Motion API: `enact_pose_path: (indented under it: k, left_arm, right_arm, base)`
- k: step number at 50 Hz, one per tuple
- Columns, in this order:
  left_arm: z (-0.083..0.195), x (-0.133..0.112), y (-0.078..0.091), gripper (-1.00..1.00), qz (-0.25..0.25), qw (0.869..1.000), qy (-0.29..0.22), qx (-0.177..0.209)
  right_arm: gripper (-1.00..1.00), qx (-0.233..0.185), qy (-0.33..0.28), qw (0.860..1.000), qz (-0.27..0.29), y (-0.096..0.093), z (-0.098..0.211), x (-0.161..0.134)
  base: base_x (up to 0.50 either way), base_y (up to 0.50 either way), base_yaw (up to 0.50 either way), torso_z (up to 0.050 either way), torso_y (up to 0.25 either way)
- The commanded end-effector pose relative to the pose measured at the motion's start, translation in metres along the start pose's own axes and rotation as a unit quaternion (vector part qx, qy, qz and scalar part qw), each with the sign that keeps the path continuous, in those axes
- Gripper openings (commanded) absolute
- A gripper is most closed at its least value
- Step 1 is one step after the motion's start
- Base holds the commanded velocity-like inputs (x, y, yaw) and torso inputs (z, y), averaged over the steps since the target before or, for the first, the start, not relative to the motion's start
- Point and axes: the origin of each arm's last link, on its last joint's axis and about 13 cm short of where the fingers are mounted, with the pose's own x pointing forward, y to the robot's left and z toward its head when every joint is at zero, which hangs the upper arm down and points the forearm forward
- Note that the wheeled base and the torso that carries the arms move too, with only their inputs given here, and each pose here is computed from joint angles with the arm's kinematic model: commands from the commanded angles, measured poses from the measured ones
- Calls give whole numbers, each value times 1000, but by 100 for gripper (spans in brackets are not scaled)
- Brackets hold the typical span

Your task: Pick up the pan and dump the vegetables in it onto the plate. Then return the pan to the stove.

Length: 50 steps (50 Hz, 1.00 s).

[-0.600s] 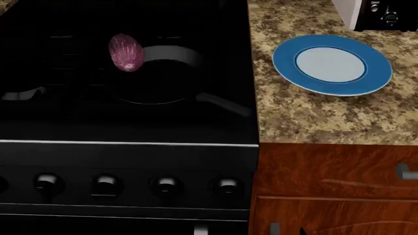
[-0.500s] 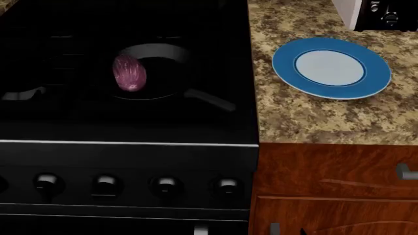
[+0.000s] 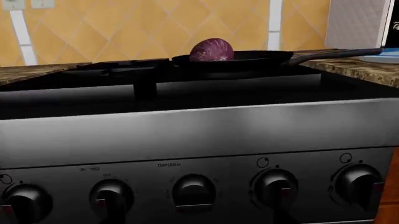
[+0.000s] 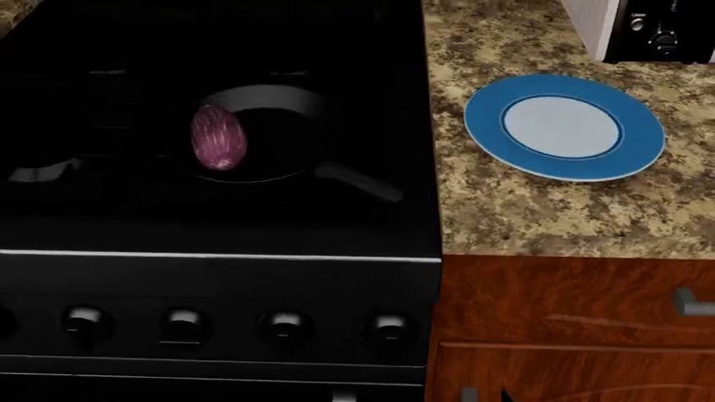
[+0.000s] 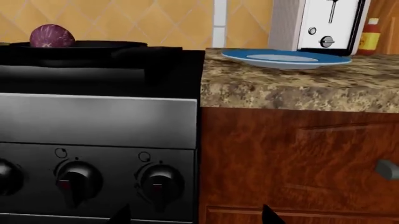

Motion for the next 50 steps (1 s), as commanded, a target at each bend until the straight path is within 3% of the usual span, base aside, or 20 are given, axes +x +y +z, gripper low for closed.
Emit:
enact_pose_path:
  k: [1,13,27,42,50]
  left_arm:
    - [23,-9,4,100,-23,999,-3,29]
    - [63,-9,16,100,-42,998,-7,48]
    - [104,-17,25,100,-47,997,-37,57]
    - [149,-18,37,100,-53,992,-67,89]
    - [166,-19,38,100,-58,990,-78,97]
  right_arm:
    - [100,11,3,1000,26,-2,14,-5]
    - [100,-47,-19,998,44,-15,71,-7]
    - [100,-69,-51,995,45,-27,119,-7]
    - [100,-134,-77,987,39,-37,178,-13]
    - [100,-137,-82,986,55,-37,200,-15]
  base:
    - [0,0,0,49,55]
    - [0,0,0,49,63]
    - [0,0,0,49,69]
    - [0,0,0,49,69]
    - [0,0,0,49,68]
